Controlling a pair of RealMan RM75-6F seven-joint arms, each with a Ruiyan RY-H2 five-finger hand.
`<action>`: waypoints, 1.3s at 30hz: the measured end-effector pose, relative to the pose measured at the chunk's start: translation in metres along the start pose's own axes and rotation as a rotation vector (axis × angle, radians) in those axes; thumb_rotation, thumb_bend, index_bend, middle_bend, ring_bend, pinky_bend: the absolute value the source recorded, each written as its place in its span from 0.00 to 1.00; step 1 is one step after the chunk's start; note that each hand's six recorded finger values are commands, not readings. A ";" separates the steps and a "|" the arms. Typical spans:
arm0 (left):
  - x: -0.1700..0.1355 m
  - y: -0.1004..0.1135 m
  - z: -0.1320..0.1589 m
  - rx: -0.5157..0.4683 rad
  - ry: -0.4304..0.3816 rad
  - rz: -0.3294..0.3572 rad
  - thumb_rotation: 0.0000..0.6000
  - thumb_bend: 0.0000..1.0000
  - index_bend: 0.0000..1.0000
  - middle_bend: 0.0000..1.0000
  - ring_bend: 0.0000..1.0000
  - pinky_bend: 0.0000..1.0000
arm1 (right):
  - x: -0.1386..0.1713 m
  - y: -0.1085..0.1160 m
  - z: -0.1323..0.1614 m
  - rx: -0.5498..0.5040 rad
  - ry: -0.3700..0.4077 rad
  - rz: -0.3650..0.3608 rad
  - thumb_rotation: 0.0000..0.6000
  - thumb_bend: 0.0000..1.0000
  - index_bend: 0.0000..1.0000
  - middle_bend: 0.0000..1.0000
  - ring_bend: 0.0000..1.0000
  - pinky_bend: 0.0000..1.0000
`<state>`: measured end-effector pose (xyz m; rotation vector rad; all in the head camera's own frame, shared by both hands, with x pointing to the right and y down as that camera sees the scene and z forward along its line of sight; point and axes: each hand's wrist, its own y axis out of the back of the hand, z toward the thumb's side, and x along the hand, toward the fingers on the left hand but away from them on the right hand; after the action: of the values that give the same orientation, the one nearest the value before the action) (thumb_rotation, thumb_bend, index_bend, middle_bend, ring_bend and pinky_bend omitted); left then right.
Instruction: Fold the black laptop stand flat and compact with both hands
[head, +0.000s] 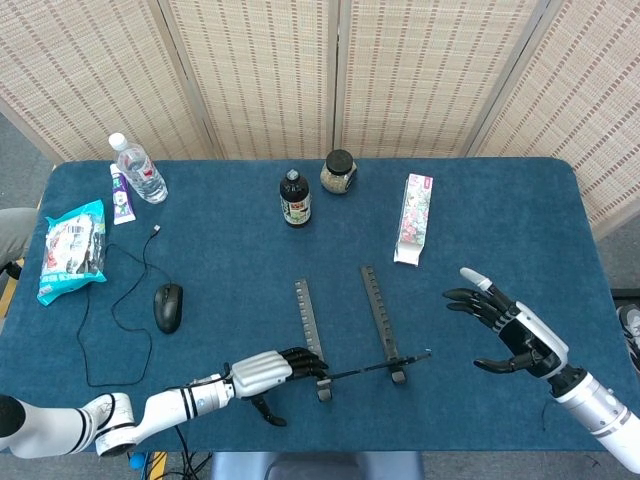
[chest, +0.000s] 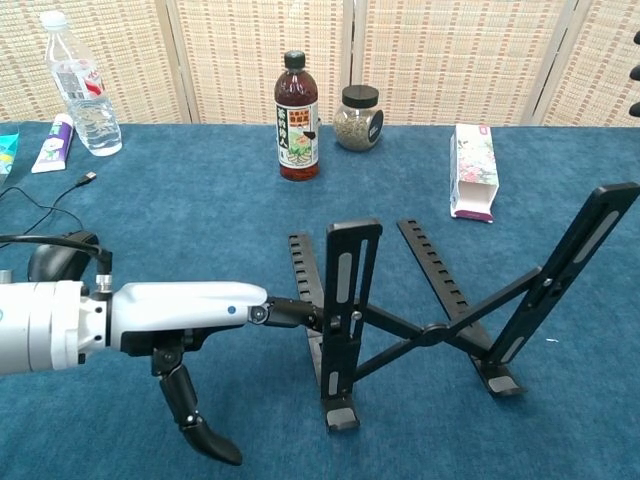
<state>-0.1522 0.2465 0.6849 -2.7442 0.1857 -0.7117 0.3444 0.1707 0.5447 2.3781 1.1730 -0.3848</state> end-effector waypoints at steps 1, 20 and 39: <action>0.000 0.001 0.000 0.000 0.001 0.002 1.00 0.12 0.13 0.07 0.00 0.01 | 0.000 0.000 0.000 0.002 0.000 0.000 0.94 0.00 0.00 0.23 0.13 0.16; -0.059 0.090 -0.035 0.062 0.164 0.288 1.00 0.12 0.13 0.07 0.00 0.01 | 0.012 0.012 0.035 0.418 -0.063 -0.039 1.00 0.00 0.00 0.14 0.11 0.16; -0.118 0.129 -0.056 0.112 0.317 0.475 1.00 0.12 0.13 0.07 0.00 0.01 | -0.024 -0.004 0.009 0.616 -0.245 0.026 1.00 0.00 0.00 0.13 0.05 0.11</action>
<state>-0.2886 0.1338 0.6376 -2.3288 0.8063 -0.9695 0.3268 0.1518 0.5466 2.7332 1.0065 -1.1318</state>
